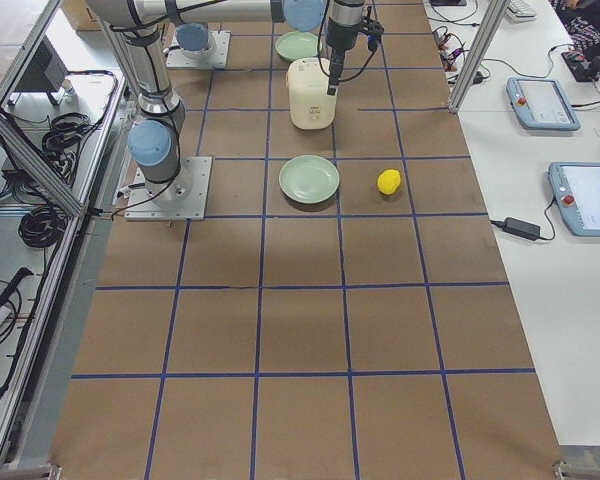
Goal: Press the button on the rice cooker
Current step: 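Move the right gripper over the rice cooker's green lid button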
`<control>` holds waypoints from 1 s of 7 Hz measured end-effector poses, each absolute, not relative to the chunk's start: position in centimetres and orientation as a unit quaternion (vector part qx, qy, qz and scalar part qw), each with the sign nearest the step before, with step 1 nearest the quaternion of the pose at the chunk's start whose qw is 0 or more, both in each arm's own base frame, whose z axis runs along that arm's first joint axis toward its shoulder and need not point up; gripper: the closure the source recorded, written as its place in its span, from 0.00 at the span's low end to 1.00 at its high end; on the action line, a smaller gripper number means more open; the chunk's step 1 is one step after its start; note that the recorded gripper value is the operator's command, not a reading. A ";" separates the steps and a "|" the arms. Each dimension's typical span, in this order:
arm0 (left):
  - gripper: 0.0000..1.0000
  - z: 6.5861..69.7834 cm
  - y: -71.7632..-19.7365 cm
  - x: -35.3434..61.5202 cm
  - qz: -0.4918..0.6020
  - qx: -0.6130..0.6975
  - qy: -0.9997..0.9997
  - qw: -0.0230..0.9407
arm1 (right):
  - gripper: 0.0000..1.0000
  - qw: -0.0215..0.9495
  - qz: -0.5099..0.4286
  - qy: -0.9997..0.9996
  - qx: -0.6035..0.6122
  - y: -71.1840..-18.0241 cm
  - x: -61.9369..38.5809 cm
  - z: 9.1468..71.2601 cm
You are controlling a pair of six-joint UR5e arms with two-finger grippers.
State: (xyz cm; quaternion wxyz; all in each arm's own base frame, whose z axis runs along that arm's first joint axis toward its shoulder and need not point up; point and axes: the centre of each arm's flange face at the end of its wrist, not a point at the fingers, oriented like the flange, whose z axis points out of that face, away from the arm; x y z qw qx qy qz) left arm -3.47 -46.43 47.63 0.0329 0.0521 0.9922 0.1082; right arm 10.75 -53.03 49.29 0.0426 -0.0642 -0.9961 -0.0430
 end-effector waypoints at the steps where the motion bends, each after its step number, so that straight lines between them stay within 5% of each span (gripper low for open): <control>1: 0.00 47.6 -46.4 -3.5 0.108 0.052 0.992 0.033 | 0.00 0.043 -0.043 -0.996 -0.064 -53.0 10.8 49.3; 4: 0.00 47.6 -46.4 -3.5 0.108 0.052 0.992 0.033 | 0.00 0.025 -0.037 -0.997 -0.058 -52.6 13.0 49.7; 5: 0.00 47.6 -46.4 -3.5 0.108 0.052 0.992 0.033 | 0.08 0.013 -0.033 -0.998 -0.052 -52.2 16.1 49.5; 6: 0.00 47.6 -46.4 -3.5 0.108 0.052 0.992 0.033 | 0.41 0.007 -0.028 -0.999 -0.045 -51.6 19.4 49.2; 7: 0.00 47.6 -46.4 -3.5 0.108 0.052 0.992 0.033 | 0.60 0.001 -0.023 -0.999 -0.031 -51.1 22.4 48.6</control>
